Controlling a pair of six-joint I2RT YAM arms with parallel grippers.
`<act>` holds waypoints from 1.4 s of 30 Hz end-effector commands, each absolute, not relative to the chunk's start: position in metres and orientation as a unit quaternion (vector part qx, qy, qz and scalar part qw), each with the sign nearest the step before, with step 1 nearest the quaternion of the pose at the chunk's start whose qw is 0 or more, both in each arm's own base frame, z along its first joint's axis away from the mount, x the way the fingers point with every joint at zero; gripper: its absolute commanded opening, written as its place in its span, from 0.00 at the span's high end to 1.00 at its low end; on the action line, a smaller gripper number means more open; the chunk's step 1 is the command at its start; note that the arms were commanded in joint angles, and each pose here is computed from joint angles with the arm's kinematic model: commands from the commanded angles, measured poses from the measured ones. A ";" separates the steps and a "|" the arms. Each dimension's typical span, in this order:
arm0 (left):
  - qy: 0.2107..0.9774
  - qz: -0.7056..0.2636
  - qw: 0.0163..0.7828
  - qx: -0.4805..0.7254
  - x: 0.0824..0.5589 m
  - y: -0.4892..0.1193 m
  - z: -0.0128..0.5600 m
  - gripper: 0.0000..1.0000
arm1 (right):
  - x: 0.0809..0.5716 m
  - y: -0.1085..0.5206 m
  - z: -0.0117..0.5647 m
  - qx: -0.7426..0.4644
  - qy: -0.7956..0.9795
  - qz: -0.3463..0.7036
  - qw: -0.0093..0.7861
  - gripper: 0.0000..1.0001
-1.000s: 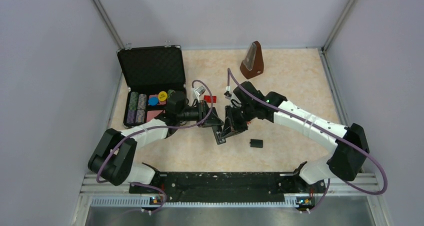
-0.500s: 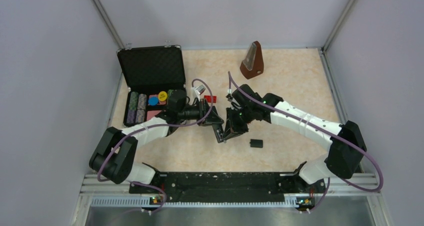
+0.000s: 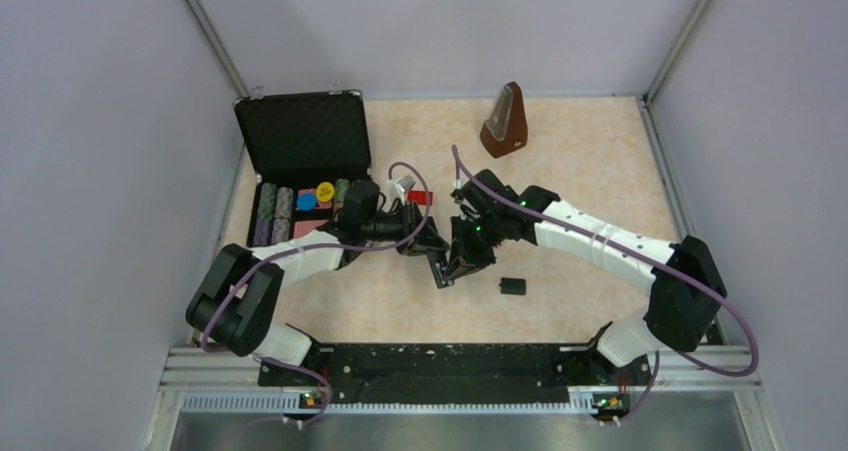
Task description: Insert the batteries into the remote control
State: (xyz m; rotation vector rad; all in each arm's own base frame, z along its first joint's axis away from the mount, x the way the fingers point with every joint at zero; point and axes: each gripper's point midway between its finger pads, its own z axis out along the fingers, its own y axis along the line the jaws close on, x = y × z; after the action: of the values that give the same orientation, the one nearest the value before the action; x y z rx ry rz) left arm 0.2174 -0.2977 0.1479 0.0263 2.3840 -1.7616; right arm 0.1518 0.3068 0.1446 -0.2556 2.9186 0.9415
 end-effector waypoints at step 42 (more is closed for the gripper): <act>0.772 -0.634 0.045 0.022 0.220 -0.314 0.175 1.00 | 0.188 0.300 0.149 -0.070 0.951 0.275 0.125 0.63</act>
State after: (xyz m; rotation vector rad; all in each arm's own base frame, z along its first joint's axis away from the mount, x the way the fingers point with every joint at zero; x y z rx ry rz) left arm 0.2234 -0.3033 0.1341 -0.0738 2.4714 -1.7874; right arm 0.1733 0.2990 0.1305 -0.2335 2.8669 0.7874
